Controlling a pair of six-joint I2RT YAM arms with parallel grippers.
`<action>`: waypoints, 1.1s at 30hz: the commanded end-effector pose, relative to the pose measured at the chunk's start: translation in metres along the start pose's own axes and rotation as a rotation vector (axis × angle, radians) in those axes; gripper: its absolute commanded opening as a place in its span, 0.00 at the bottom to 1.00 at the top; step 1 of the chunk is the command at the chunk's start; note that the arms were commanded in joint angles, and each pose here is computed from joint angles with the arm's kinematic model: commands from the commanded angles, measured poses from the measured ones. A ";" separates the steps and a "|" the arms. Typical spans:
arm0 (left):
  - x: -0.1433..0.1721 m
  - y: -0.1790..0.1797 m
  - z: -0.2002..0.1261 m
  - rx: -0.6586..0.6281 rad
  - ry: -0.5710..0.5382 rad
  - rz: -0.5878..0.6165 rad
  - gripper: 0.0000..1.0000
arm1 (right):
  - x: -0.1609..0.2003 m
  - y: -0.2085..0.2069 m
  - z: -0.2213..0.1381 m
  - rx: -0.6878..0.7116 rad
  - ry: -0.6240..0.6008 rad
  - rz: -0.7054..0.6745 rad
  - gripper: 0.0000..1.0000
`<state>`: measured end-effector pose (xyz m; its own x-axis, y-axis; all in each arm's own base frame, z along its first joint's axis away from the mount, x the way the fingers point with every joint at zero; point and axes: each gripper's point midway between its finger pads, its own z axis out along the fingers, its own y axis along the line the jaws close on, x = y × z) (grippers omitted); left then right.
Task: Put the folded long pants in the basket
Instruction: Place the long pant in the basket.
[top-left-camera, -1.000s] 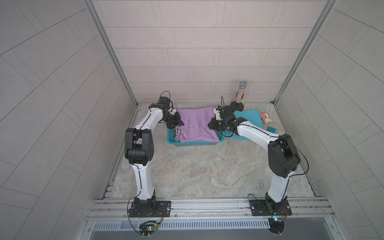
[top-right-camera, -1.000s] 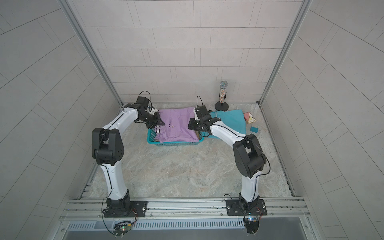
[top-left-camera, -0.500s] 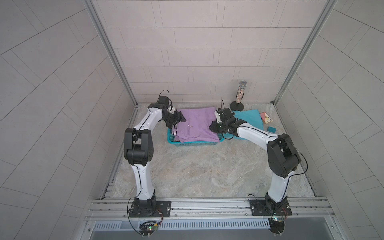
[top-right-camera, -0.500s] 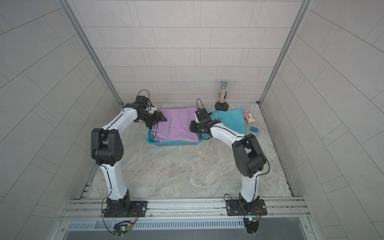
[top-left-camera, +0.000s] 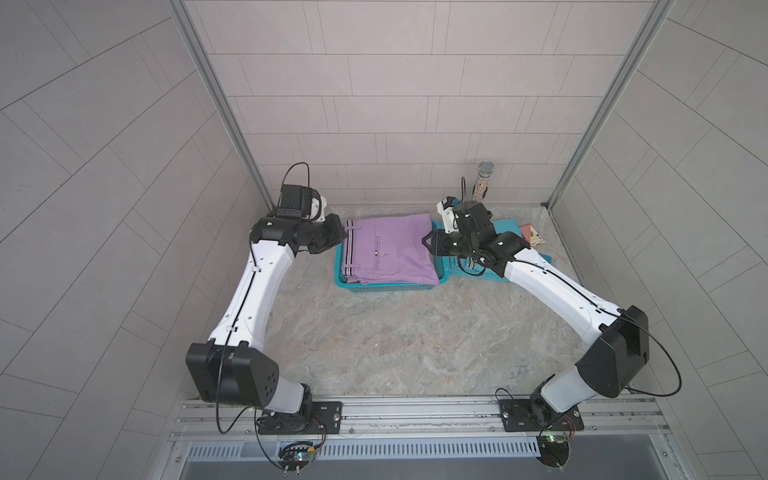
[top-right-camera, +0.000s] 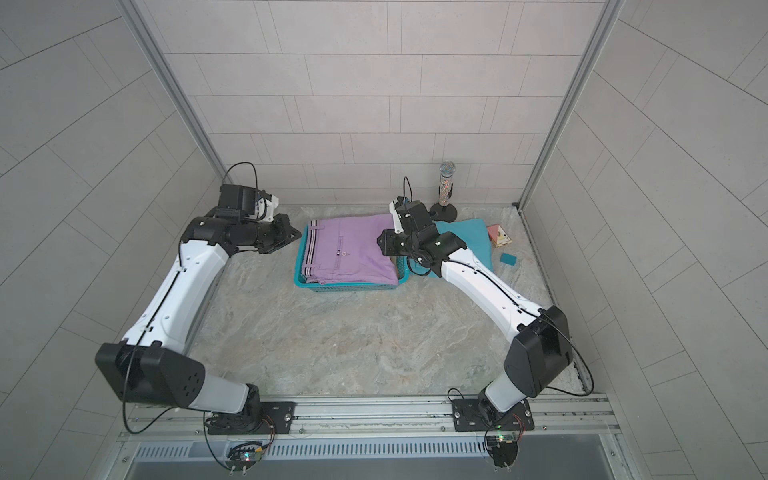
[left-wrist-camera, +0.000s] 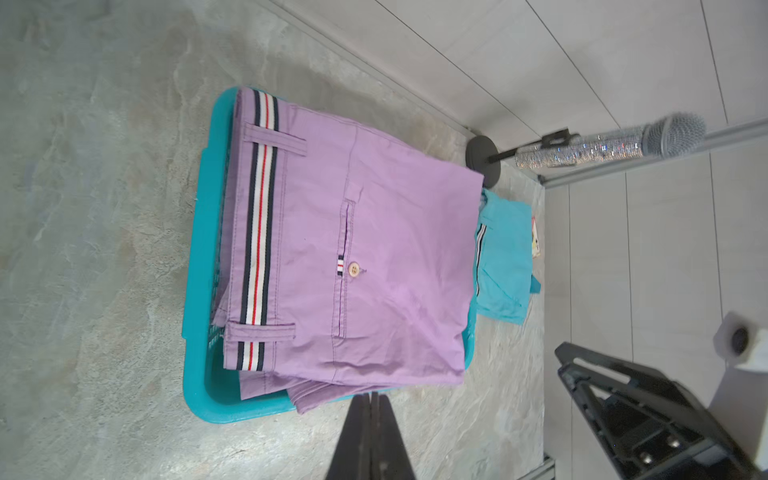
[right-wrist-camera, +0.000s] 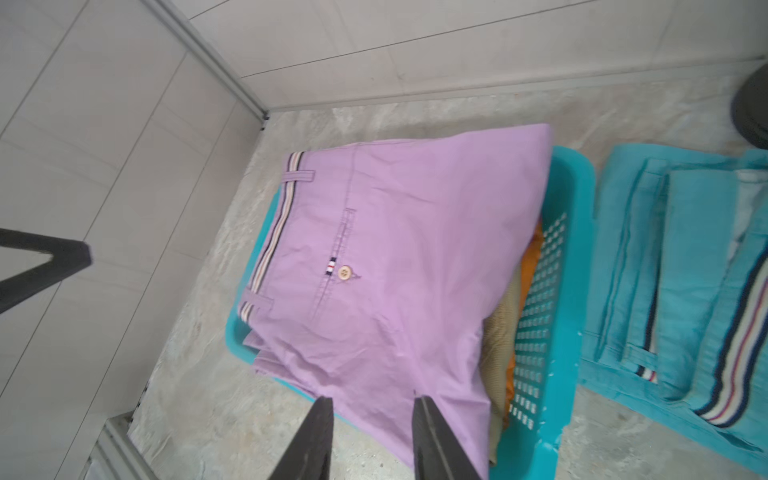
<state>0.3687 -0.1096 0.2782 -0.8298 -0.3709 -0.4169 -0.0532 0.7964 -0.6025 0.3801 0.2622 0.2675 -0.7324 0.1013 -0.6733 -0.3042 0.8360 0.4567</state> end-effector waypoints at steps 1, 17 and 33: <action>0.022 0.000 0.034 0.047 0.082 -0.046 0.00 | 0.051 -0.009 0.018 0.020 0.162 0.034 0.31; 0.094 0.090 0.182 0.026 0.339 -0.230 0.00 | 0.141 -0.125 0.127 0.235 0.478 0.160 0.17; 0.007 0.011 0.076 0.120 0.053 -0.109 0.00 | 0.049 -0.068 0.062 0.196 0.208 0.009 0.22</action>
<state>0.3958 -0.1452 0.1641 -0.8913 -0.4008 -0.2120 -0.1432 0.6924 -0.7072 0.4018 0.2534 0.1177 -0.8972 0.0128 -0.4415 -0.1715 0.9111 0.3749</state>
